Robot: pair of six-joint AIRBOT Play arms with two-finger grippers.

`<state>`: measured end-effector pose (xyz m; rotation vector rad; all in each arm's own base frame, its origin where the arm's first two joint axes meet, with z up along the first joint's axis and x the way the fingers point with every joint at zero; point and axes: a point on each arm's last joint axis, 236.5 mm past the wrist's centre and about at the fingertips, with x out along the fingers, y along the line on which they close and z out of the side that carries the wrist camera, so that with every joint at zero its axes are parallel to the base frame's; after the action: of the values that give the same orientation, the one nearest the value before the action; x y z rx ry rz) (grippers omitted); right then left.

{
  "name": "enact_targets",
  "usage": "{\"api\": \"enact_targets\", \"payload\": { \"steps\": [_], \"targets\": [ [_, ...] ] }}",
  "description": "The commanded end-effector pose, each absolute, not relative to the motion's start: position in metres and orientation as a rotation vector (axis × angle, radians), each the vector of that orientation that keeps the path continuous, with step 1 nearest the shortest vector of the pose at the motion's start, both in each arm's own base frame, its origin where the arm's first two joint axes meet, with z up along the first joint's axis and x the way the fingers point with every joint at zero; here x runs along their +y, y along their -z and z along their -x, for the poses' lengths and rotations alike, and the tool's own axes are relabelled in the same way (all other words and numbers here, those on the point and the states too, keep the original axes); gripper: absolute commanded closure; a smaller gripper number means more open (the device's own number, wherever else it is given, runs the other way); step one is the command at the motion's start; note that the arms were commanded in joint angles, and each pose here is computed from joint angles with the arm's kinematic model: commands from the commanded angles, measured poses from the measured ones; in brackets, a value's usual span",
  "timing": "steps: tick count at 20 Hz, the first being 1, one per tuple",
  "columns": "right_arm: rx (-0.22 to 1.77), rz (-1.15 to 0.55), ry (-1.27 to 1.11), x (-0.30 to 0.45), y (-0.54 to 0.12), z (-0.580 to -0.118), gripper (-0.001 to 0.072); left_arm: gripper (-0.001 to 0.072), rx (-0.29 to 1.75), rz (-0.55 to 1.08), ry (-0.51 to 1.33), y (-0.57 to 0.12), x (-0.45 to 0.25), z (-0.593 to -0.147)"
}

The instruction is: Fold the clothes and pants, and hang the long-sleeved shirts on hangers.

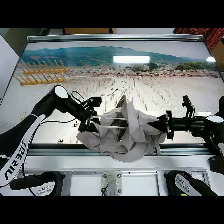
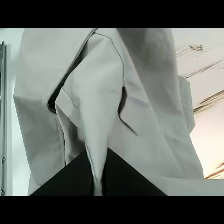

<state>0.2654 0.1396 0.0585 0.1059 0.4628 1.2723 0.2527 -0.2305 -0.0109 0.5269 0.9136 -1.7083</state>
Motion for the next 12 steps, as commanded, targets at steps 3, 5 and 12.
{"api": "enact_targets", "payload": {
  "steps": [3,5,12],
  "targets": [
    [0.449,-0.087,-1.273,0.139,-0.058,-0.266,0.0704,0.0297,1.090,-0.412,1.437,0.019,-0.216,-0.279],
    [0.450,-0.088,-1.272,0.139,-0.058,-0.266,0.0704,0.0297,1.062,-0.361,1.303,0.007,-0.204,-0.303],
    [0.458,-0.114,-1.249,0.139,-0.064,-0.270,0.0704,0.0297,0.936,-0.068,0.779,-0.076,-0.125,-0.363]
  ]
}}
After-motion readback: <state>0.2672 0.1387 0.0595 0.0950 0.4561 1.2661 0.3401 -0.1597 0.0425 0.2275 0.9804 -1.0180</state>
